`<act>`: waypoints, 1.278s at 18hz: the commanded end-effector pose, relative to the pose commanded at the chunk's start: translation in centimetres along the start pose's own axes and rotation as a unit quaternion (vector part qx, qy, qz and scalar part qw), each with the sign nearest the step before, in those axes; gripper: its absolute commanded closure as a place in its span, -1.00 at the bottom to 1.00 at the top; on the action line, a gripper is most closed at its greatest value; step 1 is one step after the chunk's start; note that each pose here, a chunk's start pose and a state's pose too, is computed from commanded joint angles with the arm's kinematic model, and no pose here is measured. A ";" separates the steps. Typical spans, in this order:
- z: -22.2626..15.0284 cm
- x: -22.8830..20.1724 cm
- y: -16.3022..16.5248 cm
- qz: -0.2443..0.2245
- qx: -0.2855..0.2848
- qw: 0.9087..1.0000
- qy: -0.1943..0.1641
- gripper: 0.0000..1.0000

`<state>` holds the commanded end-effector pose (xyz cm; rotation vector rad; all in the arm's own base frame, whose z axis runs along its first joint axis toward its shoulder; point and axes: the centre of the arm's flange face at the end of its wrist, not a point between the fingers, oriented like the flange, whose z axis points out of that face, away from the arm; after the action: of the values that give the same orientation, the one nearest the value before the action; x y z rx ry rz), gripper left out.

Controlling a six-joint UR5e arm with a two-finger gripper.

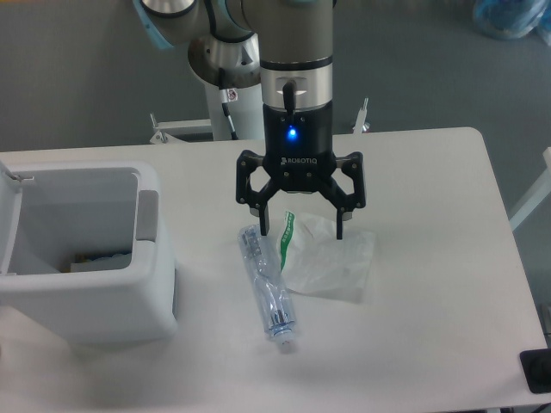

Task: Place the trash in the trash can

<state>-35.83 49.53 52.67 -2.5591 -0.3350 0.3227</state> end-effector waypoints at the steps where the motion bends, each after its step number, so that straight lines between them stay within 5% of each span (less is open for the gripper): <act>1: 0.0 -0.2 0.1 0.000 0.000 1.000 0.000 -1.00; 12: 3.3 -0.1 0.5 -0.007 -0.018 1.000 0.015 -1.00; 23: 10.2 0.1 1.0 -0.090 -0.051 0.994 0.042 -1.00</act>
<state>-38.56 53.60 43.68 -2.6083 -0.5596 0.1321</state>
